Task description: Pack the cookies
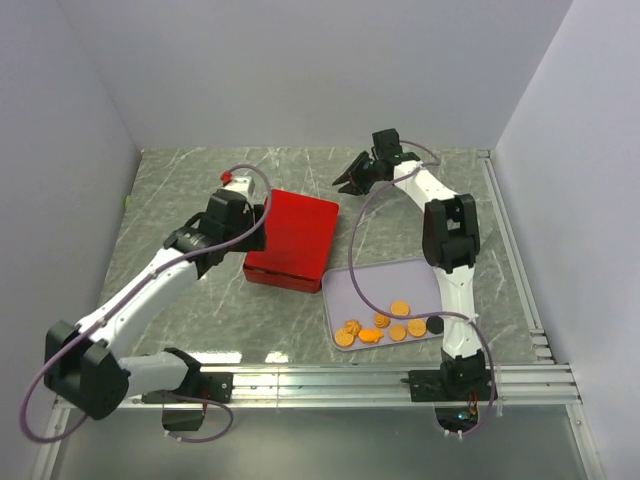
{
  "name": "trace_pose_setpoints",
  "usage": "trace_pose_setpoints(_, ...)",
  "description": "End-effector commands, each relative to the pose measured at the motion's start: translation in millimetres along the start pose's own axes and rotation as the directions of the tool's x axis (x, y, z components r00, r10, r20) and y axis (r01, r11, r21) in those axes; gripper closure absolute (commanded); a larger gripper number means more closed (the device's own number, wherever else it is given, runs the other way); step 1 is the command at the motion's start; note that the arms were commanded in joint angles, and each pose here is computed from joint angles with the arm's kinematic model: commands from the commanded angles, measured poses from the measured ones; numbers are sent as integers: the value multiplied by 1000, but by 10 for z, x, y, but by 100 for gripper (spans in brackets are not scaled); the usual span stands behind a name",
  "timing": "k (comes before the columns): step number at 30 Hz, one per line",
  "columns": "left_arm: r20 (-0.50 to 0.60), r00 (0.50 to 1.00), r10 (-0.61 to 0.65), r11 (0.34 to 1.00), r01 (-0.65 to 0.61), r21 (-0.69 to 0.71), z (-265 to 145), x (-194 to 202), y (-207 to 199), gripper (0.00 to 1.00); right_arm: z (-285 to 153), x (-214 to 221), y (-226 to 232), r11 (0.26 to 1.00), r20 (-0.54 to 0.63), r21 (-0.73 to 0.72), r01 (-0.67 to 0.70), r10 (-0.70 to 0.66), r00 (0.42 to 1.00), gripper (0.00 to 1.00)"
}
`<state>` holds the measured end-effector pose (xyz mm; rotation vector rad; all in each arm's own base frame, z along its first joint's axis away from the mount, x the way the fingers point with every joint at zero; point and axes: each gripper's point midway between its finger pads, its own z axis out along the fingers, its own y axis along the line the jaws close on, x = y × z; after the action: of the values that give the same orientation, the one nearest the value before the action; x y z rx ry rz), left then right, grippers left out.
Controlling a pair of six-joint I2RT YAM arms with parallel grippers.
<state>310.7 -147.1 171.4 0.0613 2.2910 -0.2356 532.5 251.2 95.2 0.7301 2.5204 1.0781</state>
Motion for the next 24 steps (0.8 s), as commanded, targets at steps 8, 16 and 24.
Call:
trace_pose_setpoints(8, 74, 981, -180, 983, 181, -9, -511, 46, 127, 35, 207, 234, 145, 998, -56, -14, 53, -54, 997, 62)
trace_pose_setpoints(16, 58, 975, -213, 975, 216, -56, -526, 278, 268, 35, 219, 783, 78, 991, -145, 32, 133, -127, 981, 64)
trace_pose_setpoints(24, 73, 973, -217, 973, 222, -63, -596, 249, 294, 35, 228, 1019, -98, 982, -205, 94, 167, -145, 968, 66)
